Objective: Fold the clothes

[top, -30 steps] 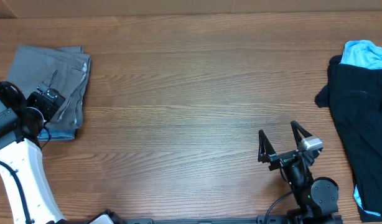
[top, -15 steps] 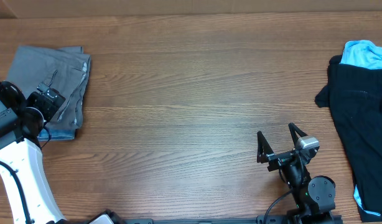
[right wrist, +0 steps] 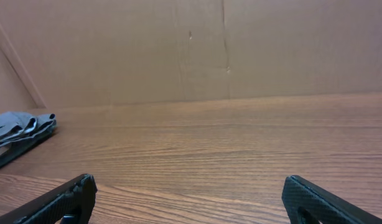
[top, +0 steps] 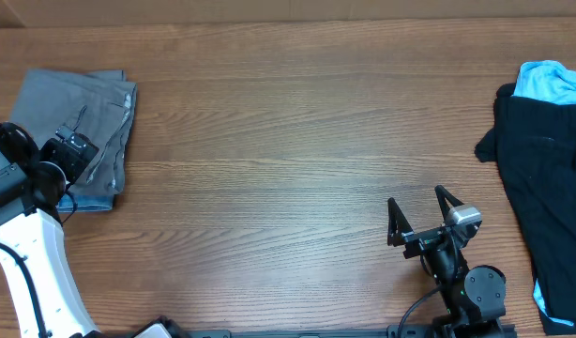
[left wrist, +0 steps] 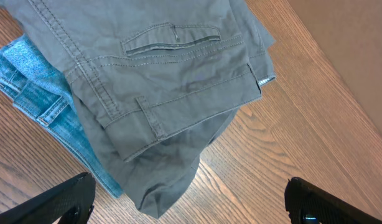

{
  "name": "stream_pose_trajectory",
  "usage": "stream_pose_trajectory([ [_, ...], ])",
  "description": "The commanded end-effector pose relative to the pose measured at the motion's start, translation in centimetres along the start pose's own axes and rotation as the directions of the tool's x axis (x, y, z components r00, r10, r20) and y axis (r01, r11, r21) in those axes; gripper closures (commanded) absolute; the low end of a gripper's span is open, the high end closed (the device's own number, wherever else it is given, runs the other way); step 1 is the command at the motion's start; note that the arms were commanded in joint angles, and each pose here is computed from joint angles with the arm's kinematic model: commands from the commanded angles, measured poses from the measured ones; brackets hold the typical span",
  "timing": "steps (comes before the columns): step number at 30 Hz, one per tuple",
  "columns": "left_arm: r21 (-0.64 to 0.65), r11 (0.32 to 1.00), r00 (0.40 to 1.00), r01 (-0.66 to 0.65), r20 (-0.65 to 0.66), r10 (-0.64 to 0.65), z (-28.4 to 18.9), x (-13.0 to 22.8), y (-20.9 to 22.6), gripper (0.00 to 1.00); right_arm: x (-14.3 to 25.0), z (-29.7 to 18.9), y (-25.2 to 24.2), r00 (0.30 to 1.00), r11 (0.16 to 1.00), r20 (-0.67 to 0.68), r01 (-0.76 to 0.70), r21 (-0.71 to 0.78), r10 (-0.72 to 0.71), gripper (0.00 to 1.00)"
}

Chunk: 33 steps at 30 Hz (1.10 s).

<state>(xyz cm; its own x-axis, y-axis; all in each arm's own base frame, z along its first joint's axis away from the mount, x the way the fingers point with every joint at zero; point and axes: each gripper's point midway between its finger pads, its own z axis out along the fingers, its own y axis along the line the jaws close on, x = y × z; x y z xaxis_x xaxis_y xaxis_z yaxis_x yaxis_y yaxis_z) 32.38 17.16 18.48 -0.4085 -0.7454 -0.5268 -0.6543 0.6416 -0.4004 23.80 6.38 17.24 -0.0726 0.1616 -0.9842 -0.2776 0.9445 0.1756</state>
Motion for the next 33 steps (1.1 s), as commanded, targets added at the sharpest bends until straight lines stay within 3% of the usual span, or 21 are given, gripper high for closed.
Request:
stream_pose_trajectory([
  [1,0.011,1.0,1.0,0.008,0.008,-0.008,-0.3,-0.2,-0.4,0.0,0.1,0.0,-0.2,1.0,1.0,0.008,0.001,0.011,-0.001,0.0],
  [12,0.014,1.0,1.0,-0.001,-0.004,0.001,0.0,0.3,-0.7,0.0,0.1,0.0,-0.2,1.0,1.0,0.009,0.001,0.01,-0.001,0.0],
  [19,0.103,0.987,0.99,-0.12,-0.065,0.127,0.1,4.1,-5.4,0.0,0.1,0.0,-0.2,1.0,1.0,0.008,0.001,0.011,-0.001,0.0],
  [23,0.217,0.946,0.963,-0.24,-0.072,0.26,-1.6,7.5,-10.2,0.0,0.1,0.0,-0.2,1.0,1.0,0.008,0.001,0.011,-0.001,0.0],
  [27,0.251,0.871,0.904,-0.423,0.045,0.426,-5.1,9.5,-13.8,0.0,0.1,0.0,-0.2,1.0,1.0,0.008,0.001,0.011,-0.001,0.0],
  [33,0.358,0.79,0.862,-0.498,0.106,0.496,-9.6,12.3,-16.4,0.0,0.1,0.0,-0.2,1.0,1.0,0.008,0.001,0.011,-0.001,0.0],
])
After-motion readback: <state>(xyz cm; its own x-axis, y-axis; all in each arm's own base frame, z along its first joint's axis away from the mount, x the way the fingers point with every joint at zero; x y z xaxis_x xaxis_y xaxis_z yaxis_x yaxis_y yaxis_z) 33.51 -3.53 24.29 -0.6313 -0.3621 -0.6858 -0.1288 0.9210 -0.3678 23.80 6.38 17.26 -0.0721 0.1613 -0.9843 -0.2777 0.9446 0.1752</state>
